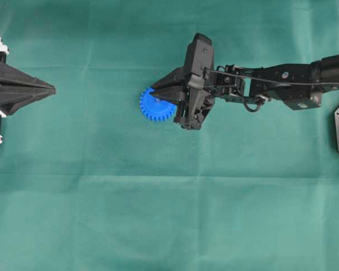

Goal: Insert the shaft placed at a random location into the center hole of the medium gear at another random location.

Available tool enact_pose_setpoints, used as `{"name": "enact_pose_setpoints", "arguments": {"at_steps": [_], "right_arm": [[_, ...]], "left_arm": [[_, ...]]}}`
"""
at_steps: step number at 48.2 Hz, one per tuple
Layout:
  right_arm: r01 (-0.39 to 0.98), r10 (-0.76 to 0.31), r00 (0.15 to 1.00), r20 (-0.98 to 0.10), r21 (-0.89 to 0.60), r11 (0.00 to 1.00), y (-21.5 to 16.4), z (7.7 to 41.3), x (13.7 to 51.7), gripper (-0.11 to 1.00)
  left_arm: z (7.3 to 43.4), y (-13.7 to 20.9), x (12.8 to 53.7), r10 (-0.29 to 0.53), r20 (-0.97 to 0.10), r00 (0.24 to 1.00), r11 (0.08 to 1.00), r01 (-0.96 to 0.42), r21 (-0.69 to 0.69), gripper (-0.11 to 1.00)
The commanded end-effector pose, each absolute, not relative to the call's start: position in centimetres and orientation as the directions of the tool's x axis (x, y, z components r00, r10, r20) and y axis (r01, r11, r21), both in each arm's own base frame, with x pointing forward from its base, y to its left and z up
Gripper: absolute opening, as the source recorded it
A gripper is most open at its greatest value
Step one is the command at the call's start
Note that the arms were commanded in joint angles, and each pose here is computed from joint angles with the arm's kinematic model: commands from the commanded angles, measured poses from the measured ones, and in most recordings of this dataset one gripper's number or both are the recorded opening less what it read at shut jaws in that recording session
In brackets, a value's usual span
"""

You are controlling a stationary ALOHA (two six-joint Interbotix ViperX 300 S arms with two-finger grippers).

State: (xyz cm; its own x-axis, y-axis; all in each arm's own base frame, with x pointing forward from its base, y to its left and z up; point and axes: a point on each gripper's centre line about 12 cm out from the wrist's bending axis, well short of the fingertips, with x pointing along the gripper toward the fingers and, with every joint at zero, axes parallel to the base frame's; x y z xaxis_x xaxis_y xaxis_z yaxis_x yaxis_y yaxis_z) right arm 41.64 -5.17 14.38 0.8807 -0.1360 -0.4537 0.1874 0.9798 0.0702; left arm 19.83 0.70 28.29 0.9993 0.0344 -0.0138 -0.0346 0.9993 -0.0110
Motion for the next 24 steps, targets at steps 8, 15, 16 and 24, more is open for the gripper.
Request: {"name": "enact_pose_setpoints", "arguments": {"at_steps": [8, 15, 16, 24], "right_arm": [[0.181, -0.135, 0.898, -0.419, 0.072, 0.981, -4.94, 15.37, 42.1, 0.12], [0.181, -0.135, 0.898, -0.418, 0.072, 0.981, -4.94, 15.38, 42.1, 0.12], [0.181, -0.135, 0.898, -0.419, 0.072, 0.981, -4.94, 15.37, 42.1, 0.12], [0.18, -0.13, 0.889, -0.439, 0.074, 0.981, -4.76, 14.41, 42.18, 0.12]], "left_arm": [[29.09, 0.77, 20.08, 0.037, 0.006, 0.999, 0.999, -0.037, -0.011, 0.0], [29.07, 0.77, 20.08, 0.037, 0.005, 0.999, 0.999, -0.037, -0.009, 0.0], [29.07, 0.77, 20.08, 0.037, 0.005, 0.999, 0.999, -0.037, -0.009, 0.0], [29.01, 0.77, 20.08, 0.037, 0.003, 0.999, 0.999, -0.037, -0.009, 0.0]]}}
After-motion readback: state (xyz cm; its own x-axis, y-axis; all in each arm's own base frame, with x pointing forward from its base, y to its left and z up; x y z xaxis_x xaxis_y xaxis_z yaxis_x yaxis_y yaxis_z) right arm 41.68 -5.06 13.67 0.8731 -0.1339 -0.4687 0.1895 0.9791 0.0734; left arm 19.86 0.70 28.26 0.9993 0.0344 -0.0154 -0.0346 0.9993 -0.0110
